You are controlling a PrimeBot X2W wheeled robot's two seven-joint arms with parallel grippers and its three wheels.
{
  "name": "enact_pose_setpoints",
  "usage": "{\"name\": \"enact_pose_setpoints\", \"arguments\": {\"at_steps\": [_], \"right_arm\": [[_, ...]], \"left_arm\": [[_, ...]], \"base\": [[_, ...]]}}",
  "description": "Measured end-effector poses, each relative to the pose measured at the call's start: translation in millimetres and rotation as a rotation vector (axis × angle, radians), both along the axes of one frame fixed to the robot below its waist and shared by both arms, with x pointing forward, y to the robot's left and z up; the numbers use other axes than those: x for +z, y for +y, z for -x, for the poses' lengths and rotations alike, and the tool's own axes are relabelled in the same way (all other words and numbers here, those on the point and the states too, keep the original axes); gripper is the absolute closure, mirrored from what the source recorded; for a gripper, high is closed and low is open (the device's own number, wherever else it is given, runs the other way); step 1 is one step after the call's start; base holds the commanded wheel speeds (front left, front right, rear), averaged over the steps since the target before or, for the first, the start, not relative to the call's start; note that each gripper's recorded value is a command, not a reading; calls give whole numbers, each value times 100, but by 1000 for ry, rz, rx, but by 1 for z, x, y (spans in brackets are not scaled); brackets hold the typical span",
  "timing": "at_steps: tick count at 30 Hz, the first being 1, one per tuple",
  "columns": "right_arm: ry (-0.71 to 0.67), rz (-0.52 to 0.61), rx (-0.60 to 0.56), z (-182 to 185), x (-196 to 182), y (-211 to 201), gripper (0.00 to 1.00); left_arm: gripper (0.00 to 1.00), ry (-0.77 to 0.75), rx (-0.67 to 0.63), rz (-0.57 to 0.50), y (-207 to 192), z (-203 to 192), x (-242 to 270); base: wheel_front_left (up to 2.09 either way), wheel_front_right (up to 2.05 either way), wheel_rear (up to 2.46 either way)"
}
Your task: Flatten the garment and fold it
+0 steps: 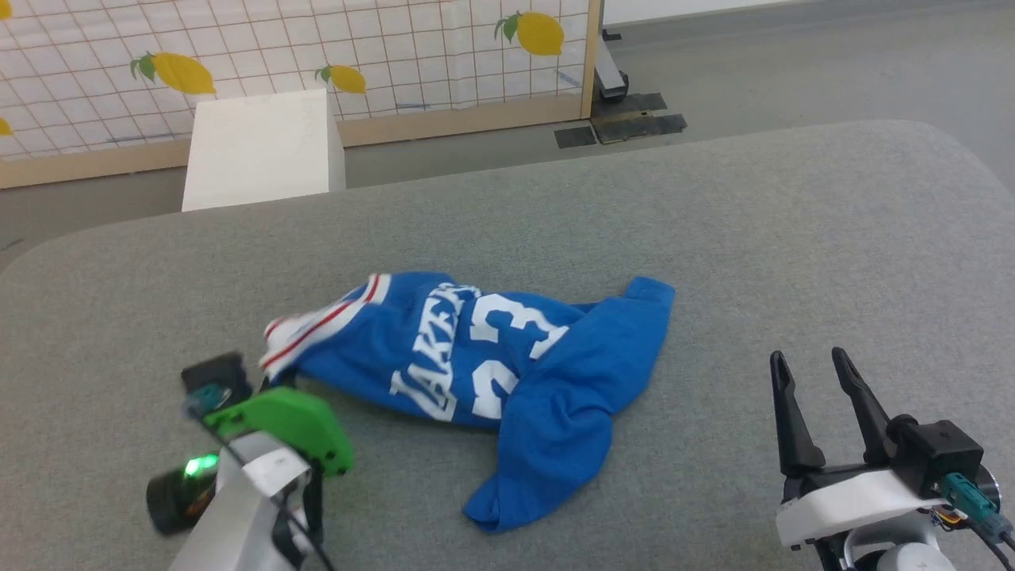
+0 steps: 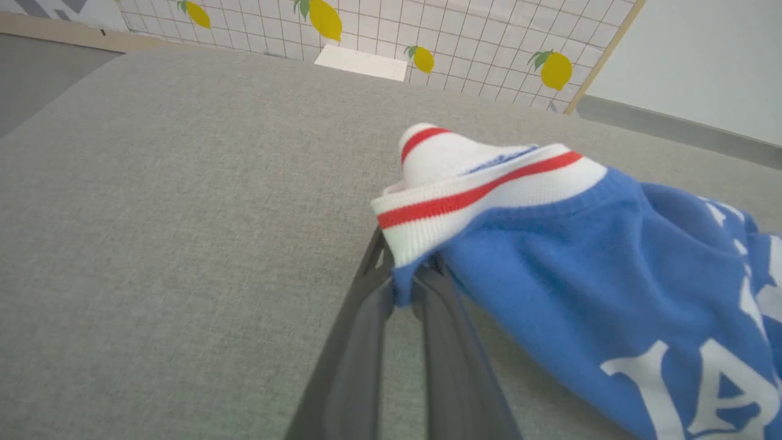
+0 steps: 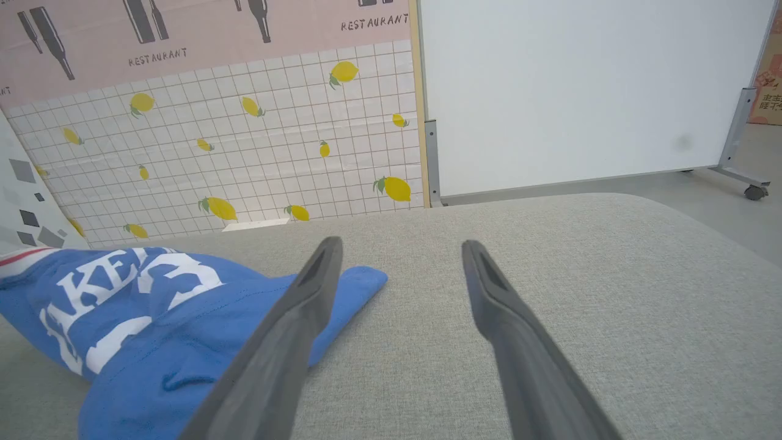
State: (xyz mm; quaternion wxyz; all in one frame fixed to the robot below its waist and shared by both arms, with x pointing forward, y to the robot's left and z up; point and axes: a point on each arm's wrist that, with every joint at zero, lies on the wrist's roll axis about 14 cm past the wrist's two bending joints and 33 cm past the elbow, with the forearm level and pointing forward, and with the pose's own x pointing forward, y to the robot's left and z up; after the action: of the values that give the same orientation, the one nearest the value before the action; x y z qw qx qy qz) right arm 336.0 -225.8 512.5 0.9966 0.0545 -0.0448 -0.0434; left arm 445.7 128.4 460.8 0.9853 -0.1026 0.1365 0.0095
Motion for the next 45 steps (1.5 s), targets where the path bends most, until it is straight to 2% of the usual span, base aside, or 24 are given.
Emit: {"name": "enact_pose_setpoints", "arguments": {"at_steps": [3,4,5,6,8,13,16,19,24,33,42,43,44,45], "right_arm": [[-2,0,7,-2,1,2,0],[-2,0,9,-2,1,3,0],[-3,0,10,-3,1,3,0],[-3,0,11,-3,1,3,0],[-3,1,14,-5,1,4,0],[-9,6,32,-10,3,9,0],[-17,21,54,-16,6,15,0],[-43,56,120,-37,20,35,0],[-12,147,279,-78,29,86,0],[311,323,605,-130,-17,172,0],[756,500,793,-121,-102,195,0],[776,500,806,-120,-105,197,23],[790,495,819,-119,-108,199,77],[797,479,831,-119,-110,202,100]], "left_arm": [[100,133,48,32,18,20,-30],[80,177,51,42,20,28,-41],[55,202,48,58,20,35,-47],[0,207,49,71,20,38,-49],[0,148,51,112,20,38,-40],[0,-109,103,187,32,37,3],[0,-195,99,179,36,40,22],[0,-368,104,147,43,37,68],[0,-463,87,96,44,39,89],[0,-467,109,66,59,38,84],[0,-426,158,59,71,37,71],[0,-421,166,56,73,38,70],[0,-416,174,52,75,39,68],[0,-411,183,49,78,40,67]], "base": [[0,0,0],[0,0,0],[0,0,0],[0,0,0],[0,0,0],[0,0,0],[0,0,0],[0,0,0],[0,0,0],[0,0,0],[0,0,0],[0,0,0],[0,0,0],[0,0,0]]}}
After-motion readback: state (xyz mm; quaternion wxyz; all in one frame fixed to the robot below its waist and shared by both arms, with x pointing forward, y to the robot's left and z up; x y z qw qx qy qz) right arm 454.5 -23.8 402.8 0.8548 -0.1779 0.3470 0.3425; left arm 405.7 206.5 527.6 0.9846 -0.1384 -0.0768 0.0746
